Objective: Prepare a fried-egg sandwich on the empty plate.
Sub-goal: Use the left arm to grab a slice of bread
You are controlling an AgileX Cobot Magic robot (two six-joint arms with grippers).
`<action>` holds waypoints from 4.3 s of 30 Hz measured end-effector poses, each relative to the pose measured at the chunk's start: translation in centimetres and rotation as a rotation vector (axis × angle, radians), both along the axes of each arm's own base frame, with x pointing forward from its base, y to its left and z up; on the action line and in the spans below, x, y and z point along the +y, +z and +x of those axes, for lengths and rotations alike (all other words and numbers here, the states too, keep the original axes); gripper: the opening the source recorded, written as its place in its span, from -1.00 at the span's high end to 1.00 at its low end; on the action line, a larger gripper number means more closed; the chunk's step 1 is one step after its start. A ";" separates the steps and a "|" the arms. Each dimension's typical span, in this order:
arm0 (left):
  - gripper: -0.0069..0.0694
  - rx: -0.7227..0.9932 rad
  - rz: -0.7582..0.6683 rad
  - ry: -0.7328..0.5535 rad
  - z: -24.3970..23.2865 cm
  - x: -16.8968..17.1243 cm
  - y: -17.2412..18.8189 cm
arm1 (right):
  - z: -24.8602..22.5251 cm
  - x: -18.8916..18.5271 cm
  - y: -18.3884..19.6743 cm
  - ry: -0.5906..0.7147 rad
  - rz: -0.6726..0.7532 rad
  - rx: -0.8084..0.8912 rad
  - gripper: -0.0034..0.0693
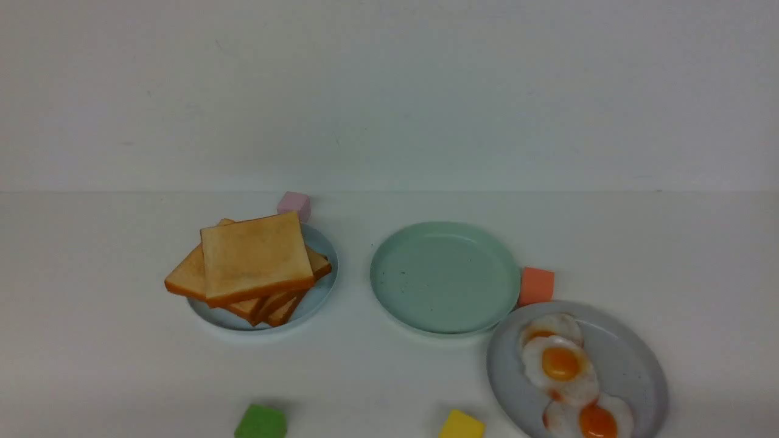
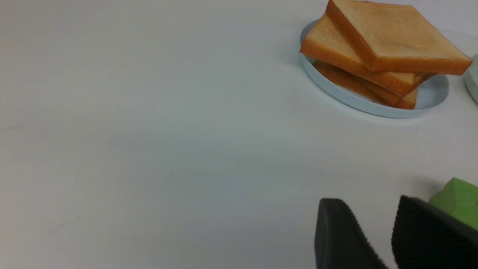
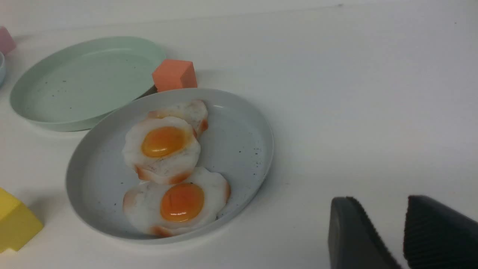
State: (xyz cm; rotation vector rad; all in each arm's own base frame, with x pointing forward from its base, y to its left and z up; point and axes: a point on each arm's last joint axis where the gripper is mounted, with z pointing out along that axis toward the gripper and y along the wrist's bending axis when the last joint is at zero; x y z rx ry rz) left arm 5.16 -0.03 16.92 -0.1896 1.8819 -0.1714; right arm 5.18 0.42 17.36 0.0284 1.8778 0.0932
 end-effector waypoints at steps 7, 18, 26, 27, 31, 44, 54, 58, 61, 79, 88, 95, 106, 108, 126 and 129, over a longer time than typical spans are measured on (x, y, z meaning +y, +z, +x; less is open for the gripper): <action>0.20 0.000 0.000 0.000 0.0 0.0 0.0 | 0.0 0.0 0.0 0.000 0.000 0.000 0.24; 0.20 0.000 0.000 0.000 0.0 0.0 0.0 | 0.0 0.0 0.0 0.000 0.000 0.000 0.24; 0.20 0.000 0.000 0.000 0.0 0.0 0.0 | 0.0 0.0 0.0 0.000 0.000 0.000 0.24; 0.20 0.000 0.000 0.000 0.0 0.0 0.0 | 0.0 0.0 0.0 0.000 0.000 0.000 0.24; 0.20 0.000 0.000 0.000 0.0 0.0 0.0 | 0.0 0.0 0.0 0.000 0.000 0.000 0.24; 0.20 -0.058 0.016 -0.003 0.1 0.0 0.5 | 0.4 -0.2 1.3 -0.020 0.009 -0.173 0.24; 0.20 -0.292 0.004 -0.023 0.4 -0.2 2.6 | 0.5 -0.2 2.2 -0.041 0.115 -0.267 0.24; 0.20 -0.358 0.001 -0.028 0.4 -0.2 3.2 | 0.5 -0.2 2.5 -0.056 0.208 -0.301 0.24; 0.20 -0.383 0.001 -0.030 0.4 -0.3 3.4 | 0.5 -0.3 3.1 -0.069 0.248 -0.363 0.24; 0.20 -0.817 -0.310 -0.042 -1.2 -0.1 13.2 | 1.8 -0.3 17.7 -0.053 0.376 -0.510 0.24; 0.20 -0.280 -0.309 -0.002 2.8 -0.6 19.1 | 7.8 0.2 22.2 -0.077 0.323 -0.079 0.24; 0.20 0.193 -0.229 0.058 8.8 -0.9 14.7 | 11.6 1.3 18.3 -0.031 0.276 0.127 0.24; 0.20 0.554 -0.466 0.080 16.8 -2.7 11.4 | 11.7 7.3 14.6 0.269 0.165 0.436 0.24; 0.20 0.595 -0.459 0.075 18.9 -3.0 11.3 | 11.6 8.2 14.2 0.317 0.134 0.468 0.24; -0.09 0.801 -0.406 0.043 31.4 -4.0 8.2 | 11.3 9.5 13.8 0.395 0.087 0.488 0.24; -0.10 0.819 -0.366 0.043 32.3 -3.9 6.7 | 11.3 9.5 13.8 0.395 0.087 0.490 0.24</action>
